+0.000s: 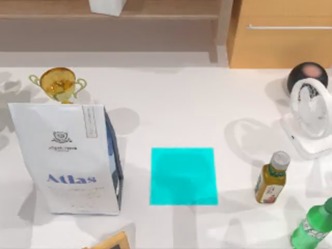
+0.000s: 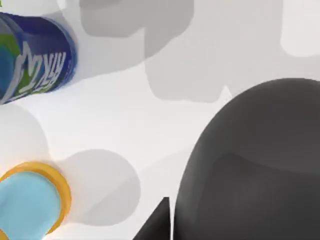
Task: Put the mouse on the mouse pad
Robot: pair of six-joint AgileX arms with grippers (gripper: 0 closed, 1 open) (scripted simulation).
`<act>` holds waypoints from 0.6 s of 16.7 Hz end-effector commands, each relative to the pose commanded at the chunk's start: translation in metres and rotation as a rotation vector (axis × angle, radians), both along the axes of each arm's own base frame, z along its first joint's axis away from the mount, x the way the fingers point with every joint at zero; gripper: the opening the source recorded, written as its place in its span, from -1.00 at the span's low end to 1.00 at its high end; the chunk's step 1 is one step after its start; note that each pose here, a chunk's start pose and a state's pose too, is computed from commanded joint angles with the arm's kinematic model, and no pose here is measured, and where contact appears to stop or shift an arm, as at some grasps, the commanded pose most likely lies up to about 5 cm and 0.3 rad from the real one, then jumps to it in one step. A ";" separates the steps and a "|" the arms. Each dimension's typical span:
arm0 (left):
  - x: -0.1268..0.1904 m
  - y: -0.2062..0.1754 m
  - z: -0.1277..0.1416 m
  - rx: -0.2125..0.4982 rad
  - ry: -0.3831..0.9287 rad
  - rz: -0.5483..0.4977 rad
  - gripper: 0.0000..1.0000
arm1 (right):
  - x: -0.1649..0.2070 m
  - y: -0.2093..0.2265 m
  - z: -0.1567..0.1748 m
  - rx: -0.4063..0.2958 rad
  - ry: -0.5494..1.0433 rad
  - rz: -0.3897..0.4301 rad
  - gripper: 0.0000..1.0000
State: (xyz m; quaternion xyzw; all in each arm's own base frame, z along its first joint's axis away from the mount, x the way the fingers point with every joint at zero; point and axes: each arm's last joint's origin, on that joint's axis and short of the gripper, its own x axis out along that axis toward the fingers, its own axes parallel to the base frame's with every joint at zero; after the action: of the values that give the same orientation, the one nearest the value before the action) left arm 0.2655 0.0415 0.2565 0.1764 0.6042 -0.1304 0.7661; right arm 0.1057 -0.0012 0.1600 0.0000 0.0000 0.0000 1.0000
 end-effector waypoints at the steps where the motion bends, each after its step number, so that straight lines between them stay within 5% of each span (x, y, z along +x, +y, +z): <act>1: 0.009 -0.003 0.011 0.019 -0.045 -0.084 -1.00 | 0.000 0.000 0.000 0.000 0.000 0.000 1.00; 5: 0.053 -0.030 0.041 0.108 -0.169 -0.521 -1.00 | 0.000 0.000 0.000 0.000 0.000 0.000 1.00; 10: 0.104 -0.115 0.030 0.192 -0.192 -1.245 -1.00 | 0.000 0.000 0.000 0.000 0.000 0.000 1.00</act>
State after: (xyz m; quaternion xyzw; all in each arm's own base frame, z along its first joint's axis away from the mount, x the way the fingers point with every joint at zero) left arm 0.3699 -0.0739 0.2863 0.5734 0.3261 -0.4799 0.5784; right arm 0.1057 -0.0012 0.1600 0.0000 0.0000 0.0000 1.0000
